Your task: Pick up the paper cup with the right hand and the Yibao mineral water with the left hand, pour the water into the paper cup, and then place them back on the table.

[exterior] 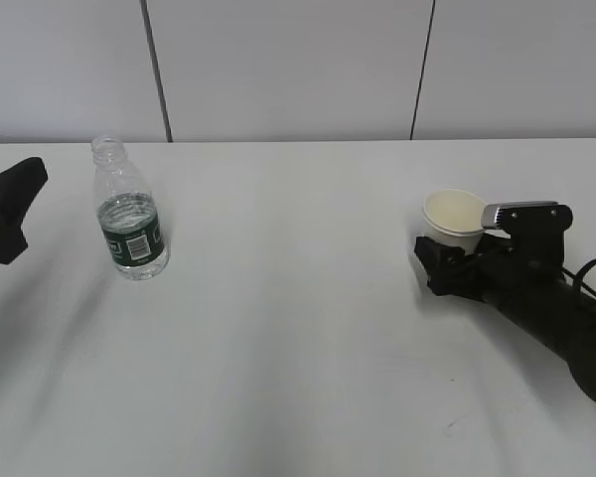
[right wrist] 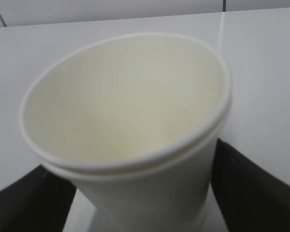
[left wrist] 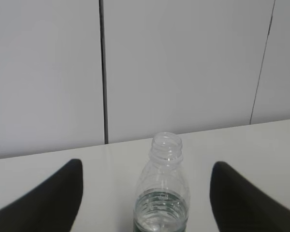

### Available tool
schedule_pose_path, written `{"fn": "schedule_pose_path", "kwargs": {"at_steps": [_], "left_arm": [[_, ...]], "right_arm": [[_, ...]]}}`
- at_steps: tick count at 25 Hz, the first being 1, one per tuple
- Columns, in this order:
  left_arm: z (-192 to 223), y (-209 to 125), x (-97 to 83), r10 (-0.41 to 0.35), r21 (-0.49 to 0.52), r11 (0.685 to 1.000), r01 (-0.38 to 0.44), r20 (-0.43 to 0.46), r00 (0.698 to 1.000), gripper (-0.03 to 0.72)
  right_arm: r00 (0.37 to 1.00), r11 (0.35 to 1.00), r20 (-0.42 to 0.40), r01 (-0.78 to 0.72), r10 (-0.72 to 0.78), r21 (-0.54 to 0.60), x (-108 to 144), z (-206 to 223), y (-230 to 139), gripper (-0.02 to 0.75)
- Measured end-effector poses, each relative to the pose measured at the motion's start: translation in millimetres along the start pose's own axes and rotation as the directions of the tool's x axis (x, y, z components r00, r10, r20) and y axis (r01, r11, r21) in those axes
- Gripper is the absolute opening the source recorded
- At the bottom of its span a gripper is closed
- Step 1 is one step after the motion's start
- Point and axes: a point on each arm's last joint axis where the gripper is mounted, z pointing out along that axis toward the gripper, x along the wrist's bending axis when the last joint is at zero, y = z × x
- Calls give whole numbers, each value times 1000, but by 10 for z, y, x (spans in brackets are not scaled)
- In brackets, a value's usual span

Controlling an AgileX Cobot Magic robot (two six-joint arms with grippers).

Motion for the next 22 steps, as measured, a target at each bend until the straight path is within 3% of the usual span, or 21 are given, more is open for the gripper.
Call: {"fn": "schedule_pose_path", "kwargs": {"at_steps": [8,14,22], "left_arm": [[0,-2,0,0,3,1000,0,0,1000,501],[-62,-151,-17,-13,62,998,13,4,1000,501],[-16,-365,-93,-11,121,993,-1,100,995,501]], "right_arm": [[1000,1000,5,0,0,-4,-5,9,7,657],[1000,1000,7,-1,1,-5,-7,10,8,573],[1000,1000,7,-1,1,-6,-8,14,12,530]]}}
